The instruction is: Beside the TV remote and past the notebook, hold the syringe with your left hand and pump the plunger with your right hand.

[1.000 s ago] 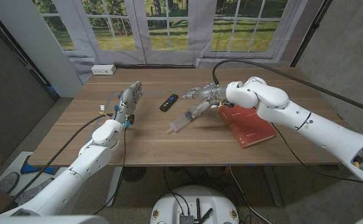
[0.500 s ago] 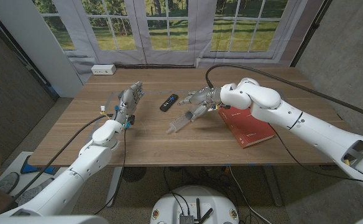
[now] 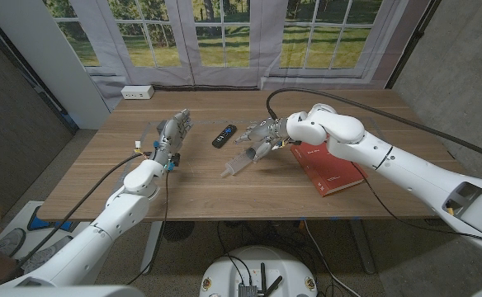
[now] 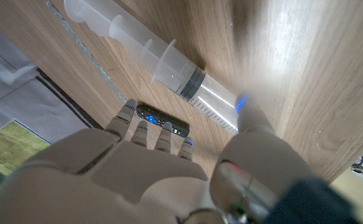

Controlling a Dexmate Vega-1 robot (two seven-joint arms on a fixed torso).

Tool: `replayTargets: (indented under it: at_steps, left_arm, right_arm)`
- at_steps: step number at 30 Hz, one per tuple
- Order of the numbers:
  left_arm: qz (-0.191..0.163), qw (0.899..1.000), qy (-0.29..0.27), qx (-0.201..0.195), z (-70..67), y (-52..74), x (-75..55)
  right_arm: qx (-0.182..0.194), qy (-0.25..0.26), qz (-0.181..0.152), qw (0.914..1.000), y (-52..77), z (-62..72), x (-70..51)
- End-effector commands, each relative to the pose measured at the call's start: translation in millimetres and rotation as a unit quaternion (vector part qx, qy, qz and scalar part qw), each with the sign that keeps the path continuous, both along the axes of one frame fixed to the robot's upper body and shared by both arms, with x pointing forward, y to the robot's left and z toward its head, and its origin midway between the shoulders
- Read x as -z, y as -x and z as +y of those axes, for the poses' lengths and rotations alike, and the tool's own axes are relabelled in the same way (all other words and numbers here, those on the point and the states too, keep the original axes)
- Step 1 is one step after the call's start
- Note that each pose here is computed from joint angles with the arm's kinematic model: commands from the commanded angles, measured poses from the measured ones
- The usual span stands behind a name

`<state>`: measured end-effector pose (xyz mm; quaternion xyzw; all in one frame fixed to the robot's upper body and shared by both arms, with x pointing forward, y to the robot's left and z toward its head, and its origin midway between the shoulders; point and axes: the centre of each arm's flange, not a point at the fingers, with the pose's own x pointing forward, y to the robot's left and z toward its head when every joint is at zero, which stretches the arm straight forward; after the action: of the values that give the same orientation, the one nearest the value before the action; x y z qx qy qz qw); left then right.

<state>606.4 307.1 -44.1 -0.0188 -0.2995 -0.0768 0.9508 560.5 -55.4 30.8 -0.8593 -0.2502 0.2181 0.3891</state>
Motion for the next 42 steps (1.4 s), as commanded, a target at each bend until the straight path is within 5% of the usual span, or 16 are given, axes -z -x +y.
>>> replayTargets:
  at_steps: [1, 19, 42]
  left_arm:
    - [0.003, 1.000, 0.004, 0.002, -3.0, 1.1, 4.4]
    - [0.004, 1.000, 0.009, 0.006, -4.6, -1.1, 8.4]
    - [0.004, 1.000, 0.014, 0.010, -5.8, -5.5, 8.9]
  right_arm:
    - [-0.002, 0.020, 0.000, 0.9998, -5.8, 9.4, 2.1]
    - [-0.011, 0.048, -0.013, 0.9987, -17.5, 20.6, 11.1]
    - [0.011, 0.076, 0.015, 0.9969, -33.2, 30.2, 12.6]
